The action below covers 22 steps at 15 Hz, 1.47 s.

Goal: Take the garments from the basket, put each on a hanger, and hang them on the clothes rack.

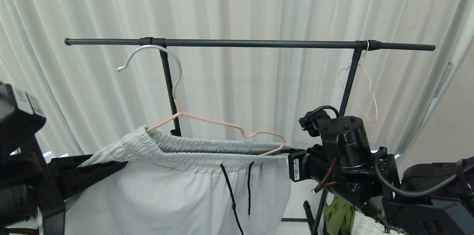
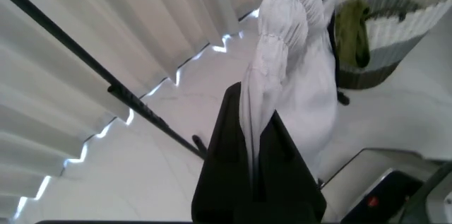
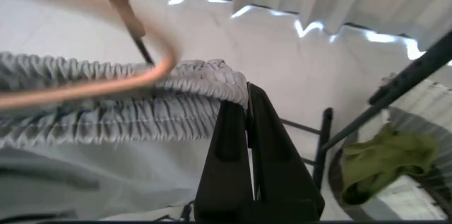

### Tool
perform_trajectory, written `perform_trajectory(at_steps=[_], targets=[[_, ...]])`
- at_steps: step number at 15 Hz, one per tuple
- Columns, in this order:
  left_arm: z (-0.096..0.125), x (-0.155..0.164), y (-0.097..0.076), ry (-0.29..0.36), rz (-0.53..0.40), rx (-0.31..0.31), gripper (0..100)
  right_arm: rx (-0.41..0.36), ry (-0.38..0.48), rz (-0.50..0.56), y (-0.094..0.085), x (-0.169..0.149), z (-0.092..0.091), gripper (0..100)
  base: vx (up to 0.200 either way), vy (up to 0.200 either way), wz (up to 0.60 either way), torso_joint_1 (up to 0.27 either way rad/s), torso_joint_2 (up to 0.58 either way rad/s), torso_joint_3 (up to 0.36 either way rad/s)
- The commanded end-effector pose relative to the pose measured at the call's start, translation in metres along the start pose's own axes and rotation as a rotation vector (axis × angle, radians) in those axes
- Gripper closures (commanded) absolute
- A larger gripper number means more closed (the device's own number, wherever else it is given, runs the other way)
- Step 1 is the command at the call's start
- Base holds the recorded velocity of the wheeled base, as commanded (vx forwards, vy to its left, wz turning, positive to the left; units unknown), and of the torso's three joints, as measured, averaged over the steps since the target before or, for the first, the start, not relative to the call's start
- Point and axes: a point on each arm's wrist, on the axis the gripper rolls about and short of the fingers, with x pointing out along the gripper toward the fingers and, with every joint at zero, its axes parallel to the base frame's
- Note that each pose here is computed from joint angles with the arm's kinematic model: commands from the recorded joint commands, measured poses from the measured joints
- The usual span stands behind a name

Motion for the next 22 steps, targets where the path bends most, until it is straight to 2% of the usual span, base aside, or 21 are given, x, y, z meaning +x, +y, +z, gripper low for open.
perform_trajectory(at_steps=[1,3,5,7,8,9,10,14,15,17,19,22], targets=[[-0.009,-0.005,-0.004,0.001,-0.005,0.013,100,0.013,-0.019,-0.031,-0.011,0.0,0.007,100,0.0,0.0,0.0,0.0,0.0,0.0],[-0.016,-0.004,-0.009,0.022,-0.025,0.03,100,0.004,-0.034,-0.034,-0.018,-0.004,0.014,100,0.0,0.0,0.0,0.0,0.0,0.0],[-0.026,0.0,-0.012,0.058,-0.04,0.083,100,-0.014,-0.046,-0.024,-0.019,-0.009,0.018,100,0.0,0.0,0.0,0.0,0.0,0.0],[-0.044,0.007,-0.017,0.136,-0.053,0.141,100,-0.077,-0.03,0.037,-0.022,-0.022,0.014,100,0.0,0.0,0.0,0.0,0.0,0.0],[-0.046,0.009,-0.018,0.158,-0.04,0.151,100,-0.096,-0.025,0.053,-0.023,-0.025,0.013,100,0.0,0.0,0.0,0.0,0.0,0.0],[-0.05,0.014,-0.016,0.232,0.036,0.162,100,-0.151,-0.022,0.104,-0.022,-0.037,0.01,100,0.0,0.0,0.0,0.0,0.0,0.0],[-0.051,0.017,-0.015,0.263,0.074,0.157,100,-0.186,-0.015,0.146,-0.02,-0.044,0.007,100,0.0,0.0,0.0,0.0,0.0,0.0],[-0.048,0.017,-0.014,0.239,0.09,0.11,100,-0.284,0.007,0.299,0.003,-0.064,-0.006,100,0.0,0.0,0.0,0.0,0.0,0.0],[-0.047,0.017,-0.014,0.22,0.099,0.1,100,-0.298,0.022,0.318,0.007,-0.067,-0.009,0,0.0,0.0,0.0,0.0,0.0,0.0],[-0.043,0.016,-0.013,0.173,0.106,0.09,100,-0.307,0.018,0.373,0.013,-0.074,-0.009,0,0.0,0.0,0.0,0.0,0.0,0.0],[-0.042,0.015,-0.016,0.136,0.066,0.093,100,-0.316,0.011,0.461,0.012,-0.082,-0.005,0,0.0,0.0,0.0,0.0,0.0,0.0],[-0.042,0.015,-0.021,0.118,0.019,0.11,100,-0.393,-0.007,0.544,0.012,-0.089,-0.001,0,0.0,0.0,0.0,0.0,0.0,0.0]])
